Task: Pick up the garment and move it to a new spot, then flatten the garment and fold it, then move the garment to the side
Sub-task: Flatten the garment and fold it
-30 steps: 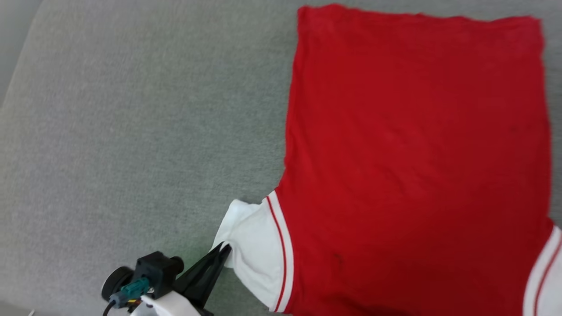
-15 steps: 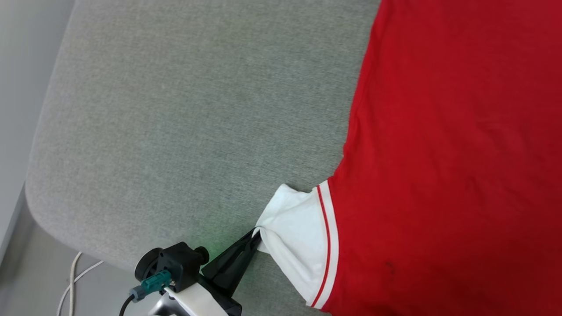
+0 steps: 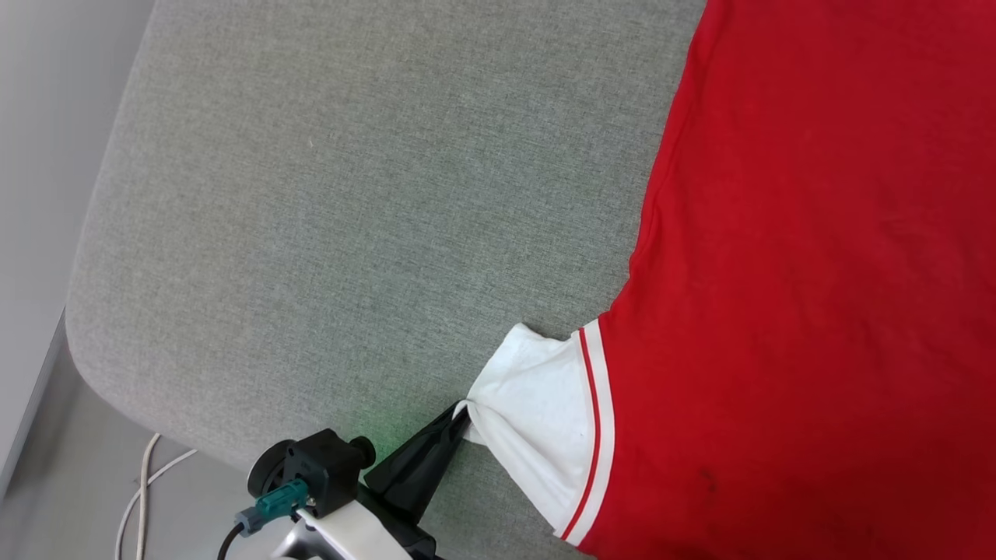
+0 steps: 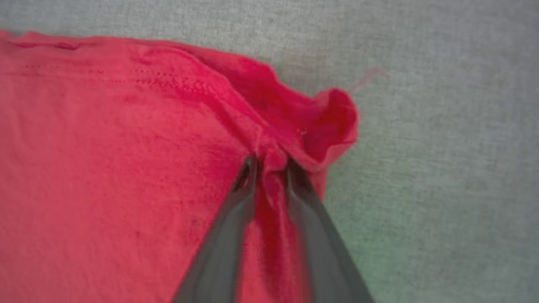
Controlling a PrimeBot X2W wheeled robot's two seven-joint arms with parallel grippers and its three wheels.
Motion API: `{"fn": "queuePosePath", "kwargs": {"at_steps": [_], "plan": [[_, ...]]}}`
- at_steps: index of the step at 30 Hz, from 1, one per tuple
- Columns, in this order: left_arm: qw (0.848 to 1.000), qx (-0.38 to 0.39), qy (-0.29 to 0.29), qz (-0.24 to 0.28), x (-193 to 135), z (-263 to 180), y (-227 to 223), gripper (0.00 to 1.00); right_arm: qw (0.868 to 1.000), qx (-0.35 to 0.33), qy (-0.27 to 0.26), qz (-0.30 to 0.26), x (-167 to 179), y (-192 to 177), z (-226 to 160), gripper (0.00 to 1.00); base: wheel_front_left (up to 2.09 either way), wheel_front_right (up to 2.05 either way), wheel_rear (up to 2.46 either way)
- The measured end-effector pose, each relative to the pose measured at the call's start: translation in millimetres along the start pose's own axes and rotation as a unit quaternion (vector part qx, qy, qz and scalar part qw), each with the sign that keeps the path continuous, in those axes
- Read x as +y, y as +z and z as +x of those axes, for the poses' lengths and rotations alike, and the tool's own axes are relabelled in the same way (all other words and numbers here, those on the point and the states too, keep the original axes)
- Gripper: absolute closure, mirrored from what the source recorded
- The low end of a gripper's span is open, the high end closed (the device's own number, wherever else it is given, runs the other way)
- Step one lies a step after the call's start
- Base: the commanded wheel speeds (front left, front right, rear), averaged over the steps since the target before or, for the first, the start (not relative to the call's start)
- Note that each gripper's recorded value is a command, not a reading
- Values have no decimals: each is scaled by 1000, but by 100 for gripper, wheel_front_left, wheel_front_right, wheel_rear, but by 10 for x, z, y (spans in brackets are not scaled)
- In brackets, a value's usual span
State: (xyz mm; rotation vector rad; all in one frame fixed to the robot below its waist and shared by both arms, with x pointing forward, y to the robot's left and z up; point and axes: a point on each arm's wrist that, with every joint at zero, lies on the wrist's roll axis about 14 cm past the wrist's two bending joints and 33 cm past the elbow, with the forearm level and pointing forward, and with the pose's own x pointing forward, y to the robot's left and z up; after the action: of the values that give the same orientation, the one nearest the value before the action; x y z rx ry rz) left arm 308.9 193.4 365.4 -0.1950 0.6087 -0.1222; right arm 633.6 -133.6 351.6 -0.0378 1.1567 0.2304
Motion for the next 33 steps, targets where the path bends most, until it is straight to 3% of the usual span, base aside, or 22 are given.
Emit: {"fn": "queuePosePath", "kwargs": {"at_steps": [13,20,33], "plan": [[999,-38,-14,21,-26,-5,224,100,1000,12,-9,12,-171,-502,-326,100,0,0,0],[996,-76,-23,32,-81,-93,419,100,999,29,-16,17,-347,-1104,-687,100,0,0,0],[986,-147,-67,41,-383,-148,797,100,996,16,-15,84,-627,-2309,-1531,100,0,0,0]]}}
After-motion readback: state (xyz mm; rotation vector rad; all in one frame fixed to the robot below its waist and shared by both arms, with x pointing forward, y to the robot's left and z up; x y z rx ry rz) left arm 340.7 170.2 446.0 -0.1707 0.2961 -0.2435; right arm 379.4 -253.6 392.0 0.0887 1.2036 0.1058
